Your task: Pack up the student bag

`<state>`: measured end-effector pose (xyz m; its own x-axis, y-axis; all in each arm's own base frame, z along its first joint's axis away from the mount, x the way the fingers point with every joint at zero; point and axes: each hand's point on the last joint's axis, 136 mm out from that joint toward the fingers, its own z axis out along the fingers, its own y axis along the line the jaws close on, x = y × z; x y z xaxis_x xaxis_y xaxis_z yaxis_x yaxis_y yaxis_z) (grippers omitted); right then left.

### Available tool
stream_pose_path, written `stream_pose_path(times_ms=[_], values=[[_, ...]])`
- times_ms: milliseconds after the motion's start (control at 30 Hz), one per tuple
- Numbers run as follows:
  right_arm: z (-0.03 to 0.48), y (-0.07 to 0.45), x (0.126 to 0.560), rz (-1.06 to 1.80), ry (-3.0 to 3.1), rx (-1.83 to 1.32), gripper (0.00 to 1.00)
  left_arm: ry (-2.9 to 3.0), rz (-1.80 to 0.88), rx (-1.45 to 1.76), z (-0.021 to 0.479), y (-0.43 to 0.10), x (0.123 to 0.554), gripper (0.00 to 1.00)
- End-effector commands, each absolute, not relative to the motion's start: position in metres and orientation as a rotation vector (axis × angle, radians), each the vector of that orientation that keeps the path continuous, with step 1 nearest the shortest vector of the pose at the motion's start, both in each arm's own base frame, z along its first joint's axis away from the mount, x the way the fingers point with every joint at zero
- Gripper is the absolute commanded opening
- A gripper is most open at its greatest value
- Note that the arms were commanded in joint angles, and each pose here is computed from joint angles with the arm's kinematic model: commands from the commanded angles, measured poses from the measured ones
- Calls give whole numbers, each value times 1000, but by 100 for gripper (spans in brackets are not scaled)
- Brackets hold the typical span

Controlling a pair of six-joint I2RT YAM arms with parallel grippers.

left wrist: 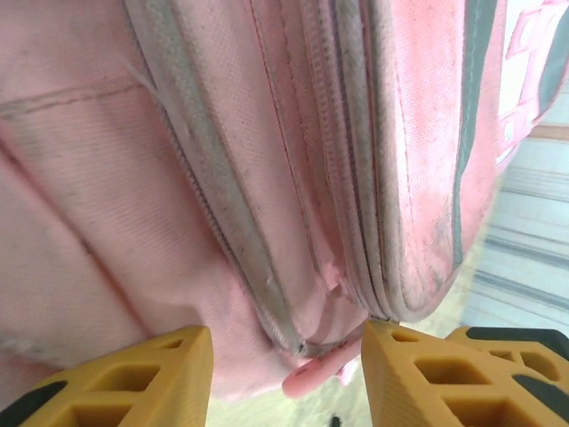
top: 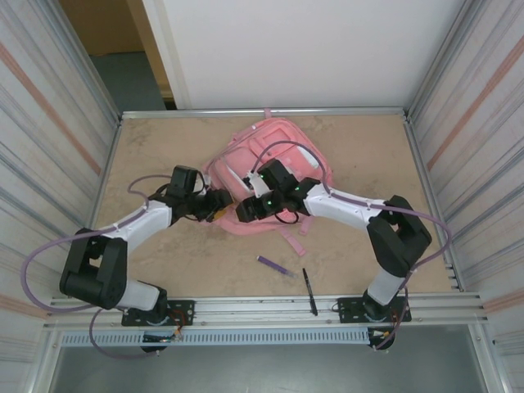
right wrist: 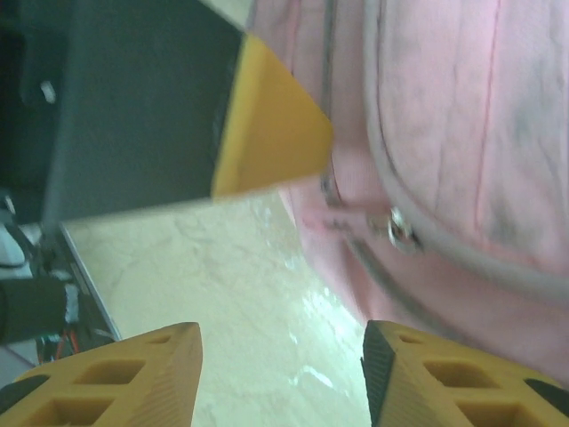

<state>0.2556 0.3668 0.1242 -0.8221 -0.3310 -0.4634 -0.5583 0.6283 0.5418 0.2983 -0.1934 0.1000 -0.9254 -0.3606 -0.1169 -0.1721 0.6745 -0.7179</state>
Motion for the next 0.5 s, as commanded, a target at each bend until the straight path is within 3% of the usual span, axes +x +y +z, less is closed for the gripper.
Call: stream_pose_path(times_ms=[0,467], values=[[141,343,249,953,2511,-736,52,2668,-893,-184,117,-186,293,48],[182,273,294,911,2429,-533,54,2625,-871,231,128,-216,293,47]])
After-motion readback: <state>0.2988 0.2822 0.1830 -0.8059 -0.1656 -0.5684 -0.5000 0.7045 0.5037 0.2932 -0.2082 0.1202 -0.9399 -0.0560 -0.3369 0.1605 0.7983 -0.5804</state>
